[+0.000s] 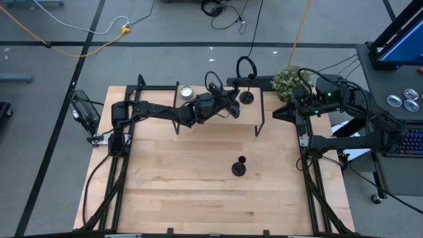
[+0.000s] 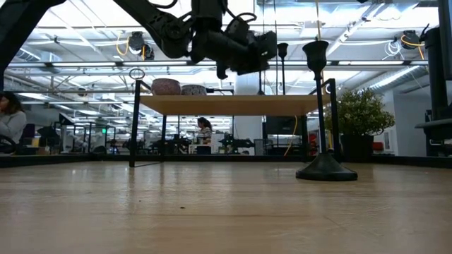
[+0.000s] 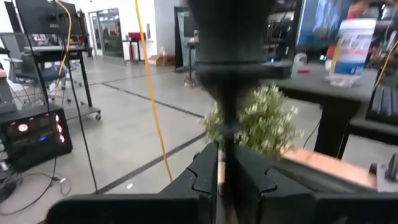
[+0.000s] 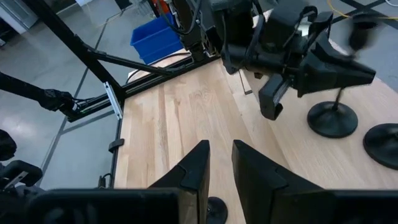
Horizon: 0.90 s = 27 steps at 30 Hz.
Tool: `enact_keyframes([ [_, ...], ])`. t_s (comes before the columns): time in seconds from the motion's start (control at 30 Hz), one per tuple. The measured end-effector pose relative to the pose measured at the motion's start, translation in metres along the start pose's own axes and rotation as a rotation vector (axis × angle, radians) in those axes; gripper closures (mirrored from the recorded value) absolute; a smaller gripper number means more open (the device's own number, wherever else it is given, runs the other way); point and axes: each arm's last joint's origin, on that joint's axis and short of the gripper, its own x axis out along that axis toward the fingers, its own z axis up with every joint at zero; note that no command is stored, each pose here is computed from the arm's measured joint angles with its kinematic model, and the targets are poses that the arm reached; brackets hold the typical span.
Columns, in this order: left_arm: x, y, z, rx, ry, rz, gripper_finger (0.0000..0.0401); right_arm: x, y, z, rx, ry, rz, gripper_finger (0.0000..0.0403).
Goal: Pick & Place candle stick holders
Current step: Put the top candle holder on the shelf
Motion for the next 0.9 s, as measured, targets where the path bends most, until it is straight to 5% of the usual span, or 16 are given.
enact_keyframes([
  [0.43,0.0,0.0,-0.004,0.024,0.029,0.0,0.0295,0.0,0.0,0.0,0.0,0.0,0.0,0.0344],
  [0.9,-0.016,0.005,0.018,0.087,0.16,0.03,0.0169,0.0,0.0,-0.001,-0.006,0.015,-0.003,0.0344],
])
